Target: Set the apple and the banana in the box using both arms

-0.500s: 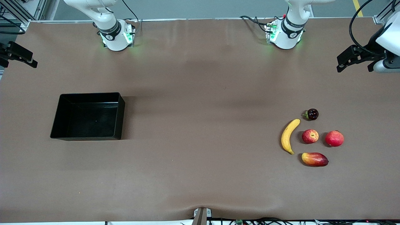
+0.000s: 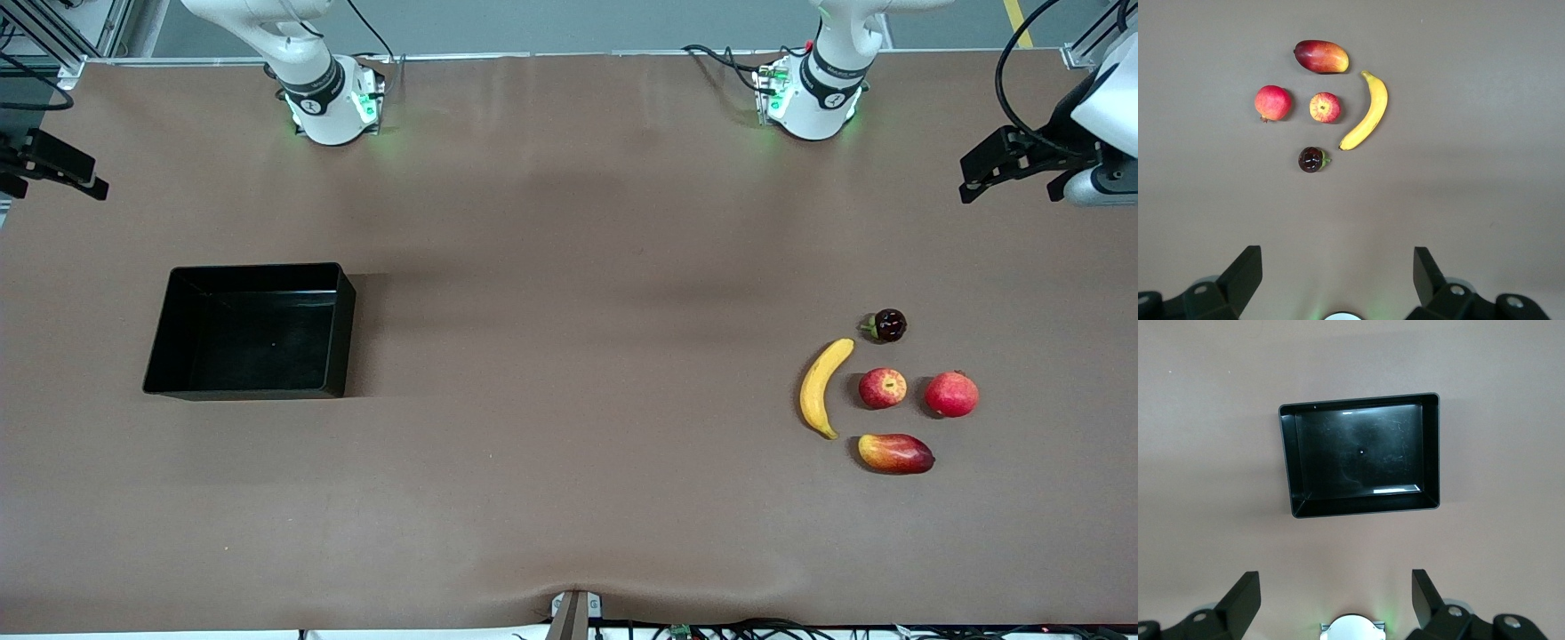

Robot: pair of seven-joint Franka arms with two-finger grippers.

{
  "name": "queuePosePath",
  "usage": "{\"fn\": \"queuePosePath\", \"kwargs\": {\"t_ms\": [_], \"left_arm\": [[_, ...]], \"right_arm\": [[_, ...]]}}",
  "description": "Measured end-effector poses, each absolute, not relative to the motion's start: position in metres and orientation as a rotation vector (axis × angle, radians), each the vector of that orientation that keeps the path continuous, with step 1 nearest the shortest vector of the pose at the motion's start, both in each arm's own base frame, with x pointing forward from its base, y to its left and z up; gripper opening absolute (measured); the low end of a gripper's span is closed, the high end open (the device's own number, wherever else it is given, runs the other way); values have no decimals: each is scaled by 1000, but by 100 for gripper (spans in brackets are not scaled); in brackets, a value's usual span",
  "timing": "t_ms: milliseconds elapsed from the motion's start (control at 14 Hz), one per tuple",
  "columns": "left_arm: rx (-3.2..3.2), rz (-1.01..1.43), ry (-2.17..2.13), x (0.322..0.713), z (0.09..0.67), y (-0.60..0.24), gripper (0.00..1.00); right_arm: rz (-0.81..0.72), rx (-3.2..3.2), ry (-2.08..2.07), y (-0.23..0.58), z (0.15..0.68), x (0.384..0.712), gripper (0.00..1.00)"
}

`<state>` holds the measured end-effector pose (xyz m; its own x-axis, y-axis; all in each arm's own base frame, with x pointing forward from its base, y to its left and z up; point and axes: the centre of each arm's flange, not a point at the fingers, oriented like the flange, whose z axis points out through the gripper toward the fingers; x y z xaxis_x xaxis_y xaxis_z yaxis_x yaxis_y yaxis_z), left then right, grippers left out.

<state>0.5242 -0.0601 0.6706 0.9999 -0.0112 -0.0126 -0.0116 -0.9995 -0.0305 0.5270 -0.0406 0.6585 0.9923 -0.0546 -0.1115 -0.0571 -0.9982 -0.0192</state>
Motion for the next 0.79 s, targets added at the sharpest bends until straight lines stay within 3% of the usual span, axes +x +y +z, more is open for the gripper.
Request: {"fn": "queuePosePath", "kwargs": {"t_ms": [429, 786], "left_arm": [[-3096, 229, -14, 566, 586, -54, 100], [-3049, 211, -85, 587, 496, -53, 100]], "right_arm": [[440, -3058, 47, -106, 550, 575, 100], [462, -3039, 134, -185, 439, 608, 100]]}}
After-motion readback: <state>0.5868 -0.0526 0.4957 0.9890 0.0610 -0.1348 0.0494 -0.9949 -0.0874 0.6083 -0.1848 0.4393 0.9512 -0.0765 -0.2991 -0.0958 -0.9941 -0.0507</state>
